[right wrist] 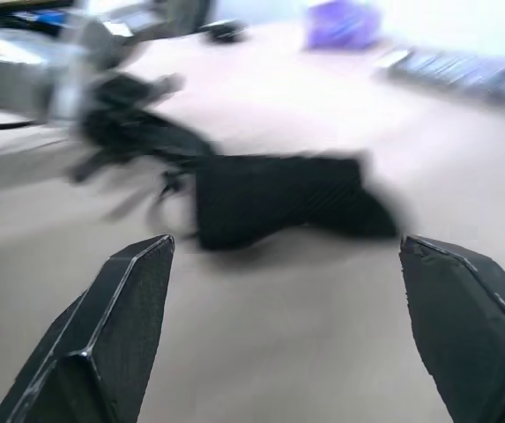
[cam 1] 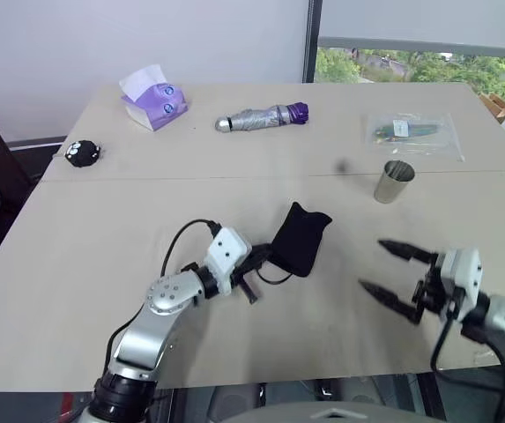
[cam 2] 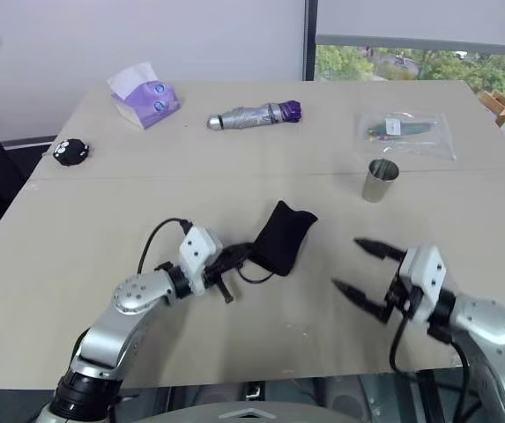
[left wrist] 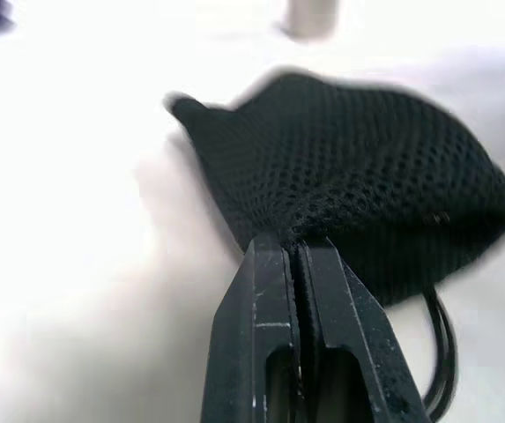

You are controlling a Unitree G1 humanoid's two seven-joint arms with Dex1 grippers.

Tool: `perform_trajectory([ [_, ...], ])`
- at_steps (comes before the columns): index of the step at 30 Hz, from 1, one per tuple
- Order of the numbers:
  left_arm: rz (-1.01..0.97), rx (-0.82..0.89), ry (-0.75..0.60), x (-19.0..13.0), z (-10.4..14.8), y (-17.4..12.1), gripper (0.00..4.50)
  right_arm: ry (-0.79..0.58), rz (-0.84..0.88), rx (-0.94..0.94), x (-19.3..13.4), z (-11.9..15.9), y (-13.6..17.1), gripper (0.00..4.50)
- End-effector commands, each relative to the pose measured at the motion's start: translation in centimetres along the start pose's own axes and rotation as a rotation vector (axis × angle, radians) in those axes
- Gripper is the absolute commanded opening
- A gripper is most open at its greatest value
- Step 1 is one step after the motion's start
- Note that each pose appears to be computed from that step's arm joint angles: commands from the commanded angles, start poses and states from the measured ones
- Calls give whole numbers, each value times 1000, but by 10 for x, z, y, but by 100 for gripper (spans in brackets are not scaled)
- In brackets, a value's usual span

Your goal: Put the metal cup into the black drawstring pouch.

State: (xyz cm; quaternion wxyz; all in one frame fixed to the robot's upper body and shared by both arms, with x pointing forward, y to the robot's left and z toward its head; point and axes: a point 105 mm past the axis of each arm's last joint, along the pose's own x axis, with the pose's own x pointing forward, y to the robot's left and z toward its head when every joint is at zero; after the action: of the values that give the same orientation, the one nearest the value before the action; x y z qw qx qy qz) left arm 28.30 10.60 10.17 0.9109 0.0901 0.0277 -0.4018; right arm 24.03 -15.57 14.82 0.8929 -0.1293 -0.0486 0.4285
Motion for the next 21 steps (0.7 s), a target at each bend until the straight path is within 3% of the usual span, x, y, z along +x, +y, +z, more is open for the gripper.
perform_trajectory([
  [1, 57, -33, -97, 1, 30, 11, 3, 73, -121, -163, 12, 14, -32, 418],
  [6, 136, -105, -178, 3, 53, 26, 3, 161, -223, -336, 30, 22, -72, 418],
  [10, 193, -179, -226, 6, 66, 34, 3, 347, -223, -447, 38, 0, -105, 418],
  [17, 265, -208, -225, 11, 71, 42, 3, 564, -81, -662, 44, -28, -127, 418],
  [19, 272, -207, -226, 12, 72, 43, 0, 587, -68, -690, 44, -29, -130, 292],
  [21, 282, -208, -223, 13, 72, 43, 0, 614, -51, -716, 39, -31, -130, 269],
])
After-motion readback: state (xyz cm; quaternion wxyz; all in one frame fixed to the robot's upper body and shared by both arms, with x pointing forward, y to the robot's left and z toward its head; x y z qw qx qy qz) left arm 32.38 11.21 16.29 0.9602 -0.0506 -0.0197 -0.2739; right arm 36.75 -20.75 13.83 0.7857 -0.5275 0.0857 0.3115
